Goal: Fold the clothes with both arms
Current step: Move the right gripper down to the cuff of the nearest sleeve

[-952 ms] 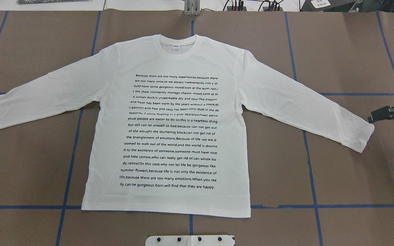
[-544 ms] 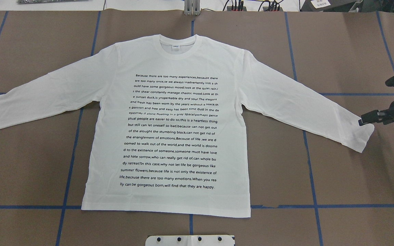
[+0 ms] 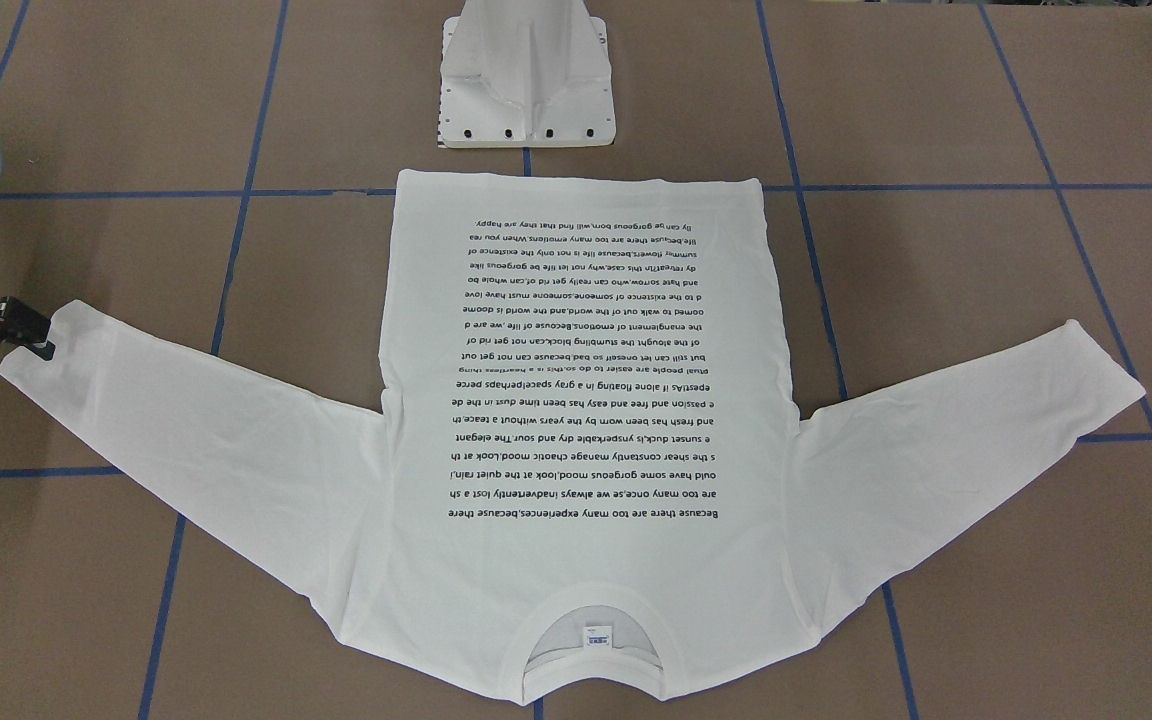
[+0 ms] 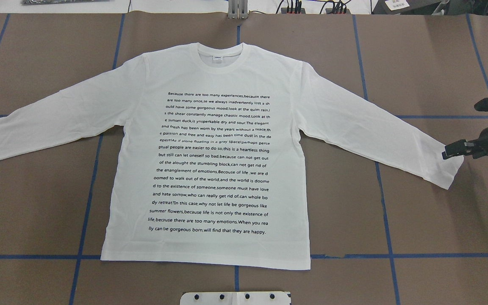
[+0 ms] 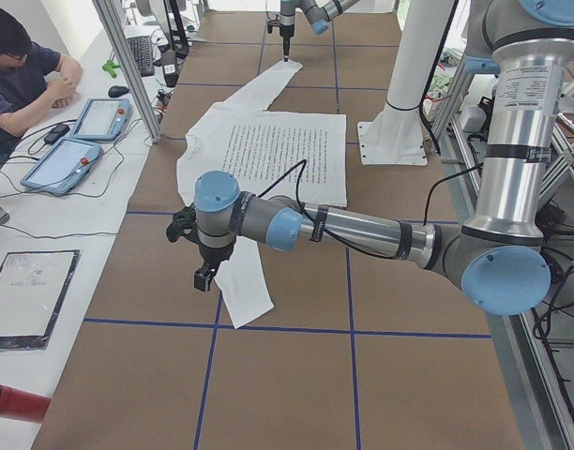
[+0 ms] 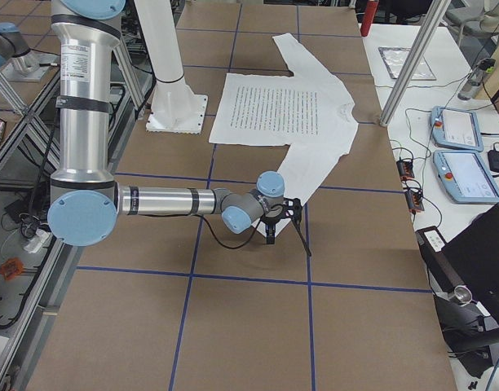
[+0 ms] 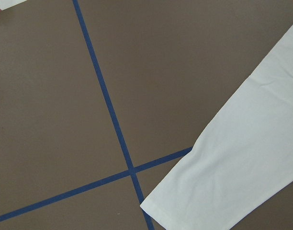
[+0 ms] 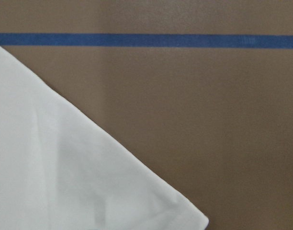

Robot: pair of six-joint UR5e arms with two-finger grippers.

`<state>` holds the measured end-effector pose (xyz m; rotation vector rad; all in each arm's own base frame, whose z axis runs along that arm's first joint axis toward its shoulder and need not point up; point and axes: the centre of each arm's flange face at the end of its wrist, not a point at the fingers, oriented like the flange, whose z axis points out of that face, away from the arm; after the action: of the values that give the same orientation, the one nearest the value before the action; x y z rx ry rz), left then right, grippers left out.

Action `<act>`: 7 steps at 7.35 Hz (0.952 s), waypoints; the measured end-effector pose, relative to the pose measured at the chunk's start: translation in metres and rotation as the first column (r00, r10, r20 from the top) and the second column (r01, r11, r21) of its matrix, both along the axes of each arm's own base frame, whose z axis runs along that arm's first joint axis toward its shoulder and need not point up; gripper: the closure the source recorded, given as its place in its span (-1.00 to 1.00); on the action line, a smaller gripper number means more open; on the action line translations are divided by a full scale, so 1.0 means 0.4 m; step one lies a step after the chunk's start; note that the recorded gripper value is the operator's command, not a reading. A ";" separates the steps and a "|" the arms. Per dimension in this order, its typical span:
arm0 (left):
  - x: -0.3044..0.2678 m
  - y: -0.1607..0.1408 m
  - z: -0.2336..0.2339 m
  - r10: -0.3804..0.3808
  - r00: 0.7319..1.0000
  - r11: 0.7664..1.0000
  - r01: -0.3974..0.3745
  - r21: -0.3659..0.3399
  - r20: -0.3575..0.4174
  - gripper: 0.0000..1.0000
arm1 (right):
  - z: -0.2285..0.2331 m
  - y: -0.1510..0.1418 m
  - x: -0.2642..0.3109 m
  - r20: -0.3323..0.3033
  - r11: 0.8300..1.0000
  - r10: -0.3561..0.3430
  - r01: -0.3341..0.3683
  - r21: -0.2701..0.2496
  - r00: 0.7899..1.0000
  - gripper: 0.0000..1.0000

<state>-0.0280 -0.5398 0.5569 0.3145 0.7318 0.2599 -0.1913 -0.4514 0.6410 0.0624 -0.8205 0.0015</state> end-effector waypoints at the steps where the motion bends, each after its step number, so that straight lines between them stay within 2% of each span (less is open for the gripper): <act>1: 0.000 0.001 0.001 0.000 1.000 1.000 0.000 -0.001 0.000 -1.00 | 0.010 0.007 0.003 -0.005 1.000 -0.001 0.001 -0.008 1.000 -0.96; 4: 0.000 0.002 0.002 0.001 1.000 1.000 -0.001 -0.001 -0.001 -1.00 | 0.034 0.019 0.001 -0.021 0.999 -0.007 0.006 -0.032 1.000 -0.94; 5: 0.000 0.002 0.003 0.002 1.000 1.000 -0.002 -0.002 -0.001 -1.00 | 0.039 0.021 -0.004 -0.024 0.999 -0.011 0.010 -0.036 1.000 -0.84; 7: 0.001 0.002 0.005 0.002 1.000 1.000 -0.002 -0.003 -0.001 -1.00 | 0.044 0.023 -0.012 -0.026 0.999 -0.017 0.016 -0.039 1.000 -0.23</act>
<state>-0.0278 -0.5389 0.5588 0.3113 0.7333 0.2606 -0.1961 -0.4422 0.6584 0.0189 -0.7945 0.0009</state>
